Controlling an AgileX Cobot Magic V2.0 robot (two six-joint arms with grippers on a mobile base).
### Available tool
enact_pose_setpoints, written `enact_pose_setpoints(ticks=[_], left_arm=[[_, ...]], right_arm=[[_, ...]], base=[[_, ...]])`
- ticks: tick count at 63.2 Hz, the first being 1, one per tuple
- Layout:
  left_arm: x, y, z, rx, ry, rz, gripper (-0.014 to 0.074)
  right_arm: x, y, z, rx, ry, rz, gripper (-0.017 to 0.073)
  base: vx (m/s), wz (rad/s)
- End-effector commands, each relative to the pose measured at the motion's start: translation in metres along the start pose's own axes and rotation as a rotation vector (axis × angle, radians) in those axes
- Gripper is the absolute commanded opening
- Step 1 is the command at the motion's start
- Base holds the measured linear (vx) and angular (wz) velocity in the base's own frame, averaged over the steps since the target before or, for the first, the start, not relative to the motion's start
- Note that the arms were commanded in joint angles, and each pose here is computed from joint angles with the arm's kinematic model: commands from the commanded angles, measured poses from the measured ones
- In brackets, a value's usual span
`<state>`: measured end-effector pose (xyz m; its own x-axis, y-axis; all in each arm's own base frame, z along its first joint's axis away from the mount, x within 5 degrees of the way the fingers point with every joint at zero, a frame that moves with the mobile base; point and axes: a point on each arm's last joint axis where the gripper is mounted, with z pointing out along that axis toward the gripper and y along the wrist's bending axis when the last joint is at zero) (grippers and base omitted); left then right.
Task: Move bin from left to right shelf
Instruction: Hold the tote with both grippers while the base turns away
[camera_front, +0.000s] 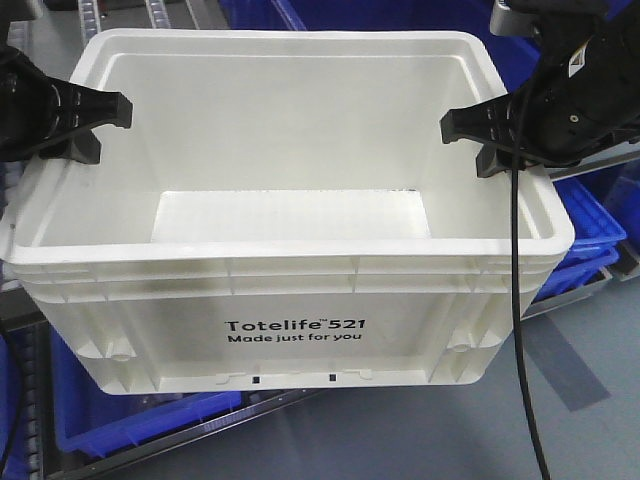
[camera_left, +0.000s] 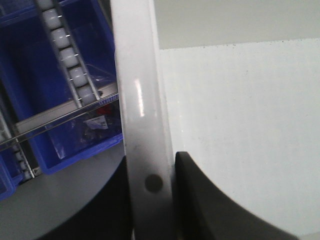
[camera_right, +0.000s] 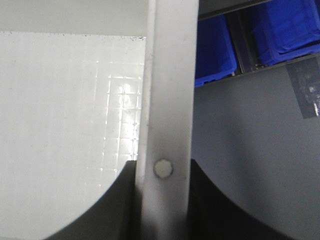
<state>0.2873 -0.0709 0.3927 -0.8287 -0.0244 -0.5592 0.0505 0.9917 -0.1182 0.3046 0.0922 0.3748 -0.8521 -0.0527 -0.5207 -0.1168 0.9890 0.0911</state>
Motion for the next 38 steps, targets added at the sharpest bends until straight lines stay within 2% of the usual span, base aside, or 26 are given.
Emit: enact_pose_setpoints(ticks=[1, 38], left_arm=[[-0.0101, 0.0013, -0.0287, 0.007, -0.164, 0.027, 0.0111], [-0.0101, 0.0013, -0.0287, 0.007, -0.164, 0.027, 0.0111]], right_arm=[[-0.0132, -0.0060, -0.0325, 0.016, -0.196, -0.019, 0.0061], [-0.0132, -0.0060, -0.0325, 0.016, -0.196, -0.019, 0.0061]], base=[[-0.06, -0.48], [-0.07, -0.51]])
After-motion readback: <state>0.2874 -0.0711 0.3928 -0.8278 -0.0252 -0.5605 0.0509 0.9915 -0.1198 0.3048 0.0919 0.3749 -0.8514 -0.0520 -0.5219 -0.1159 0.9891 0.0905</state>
